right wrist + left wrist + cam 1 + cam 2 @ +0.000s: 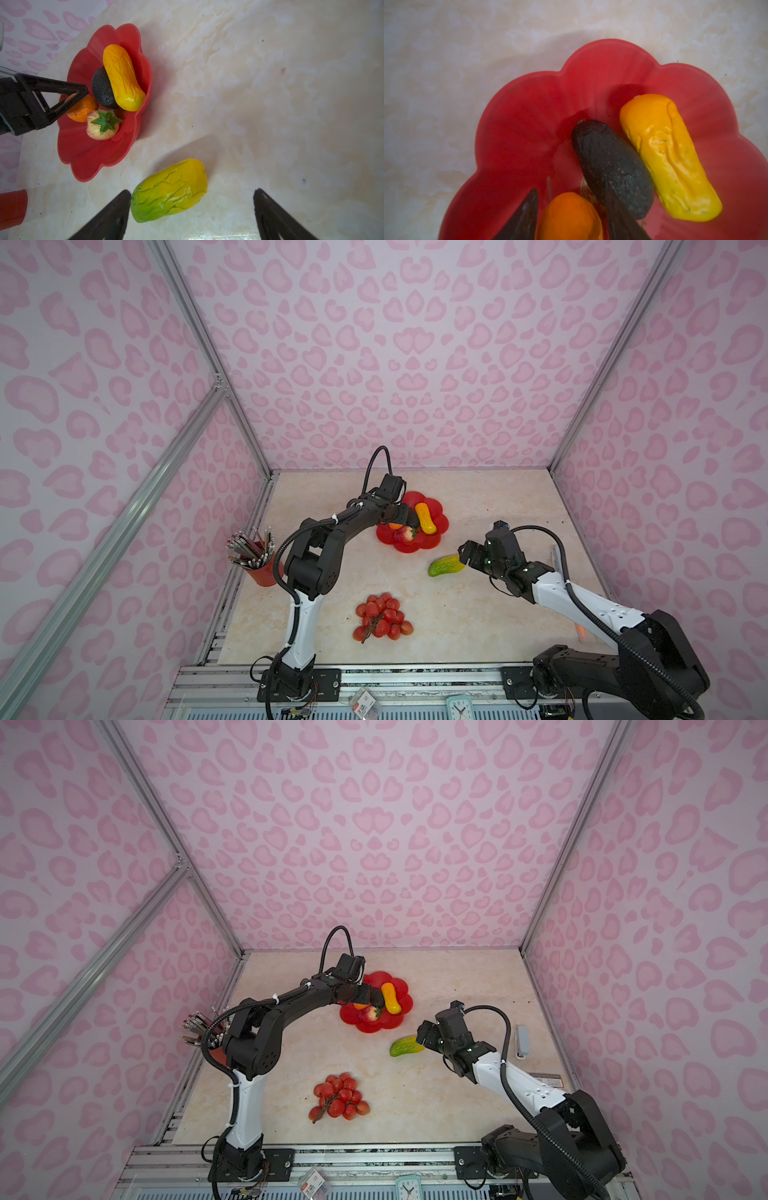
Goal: Place and organize the fake fruits in the fruit bowl
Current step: 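Drop the orange into the bowl with left gripper while right gripper grasps mango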
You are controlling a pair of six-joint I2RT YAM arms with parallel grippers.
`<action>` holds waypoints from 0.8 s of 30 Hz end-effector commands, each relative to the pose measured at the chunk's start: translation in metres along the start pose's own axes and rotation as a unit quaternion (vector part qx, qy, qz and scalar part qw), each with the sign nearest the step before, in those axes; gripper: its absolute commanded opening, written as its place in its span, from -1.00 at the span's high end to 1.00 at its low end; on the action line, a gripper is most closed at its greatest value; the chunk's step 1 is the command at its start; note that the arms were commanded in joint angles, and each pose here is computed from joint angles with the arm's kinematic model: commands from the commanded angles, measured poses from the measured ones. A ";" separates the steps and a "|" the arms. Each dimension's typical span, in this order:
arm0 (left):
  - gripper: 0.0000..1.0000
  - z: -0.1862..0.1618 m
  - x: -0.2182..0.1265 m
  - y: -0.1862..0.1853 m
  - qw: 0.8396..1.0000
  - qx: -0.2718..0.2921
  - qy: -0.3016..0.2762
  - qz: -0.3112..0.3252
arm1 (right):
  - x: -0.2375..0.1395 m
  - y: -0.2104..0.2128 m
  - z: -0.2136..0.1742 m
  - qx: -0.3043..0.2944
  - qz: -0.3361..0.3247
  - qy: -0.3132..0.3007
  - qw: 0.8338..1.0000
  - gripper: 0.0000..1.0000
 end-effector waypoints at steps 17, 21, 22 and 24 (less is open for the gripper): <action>-0.65 0.095 -0.175 -0.017 0.973 -0.020 -0.226 -0.048 | 0.018 0.015 -0.024 0.155 0.021 -0.020 0.988 -0.84; -0.72 0.092 -0.231 -0.007 0.953 -0.038 -0.297 -0.039 | 0.025 0.014 -0.032 0.174 0.017 -0.008 0.985 -0.84; -0.74 0.090 -0.244 -0.004 0.948 -0.043 -0.313 -0.034 | 0.028 0.014 -0.033 0.177 0.016 -0.006 0.984 -0.84; -0.77 0.076 -0.258 0.006 0.942 -0.055 -0.329 -0.019 | 0.032 0.015 -0.036 0.180 0.018 -0.002 0.983 -0.81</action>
Point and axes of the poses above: each gripper's point midway between its finger pads, its own x axis out along the fingers, its own y axis along the line the jaws close on, z = x × y, the point moved 2 cm from there along -x, back along the fingers, and after that the axes turned 2 degrees about x, right-handed, at the moved point
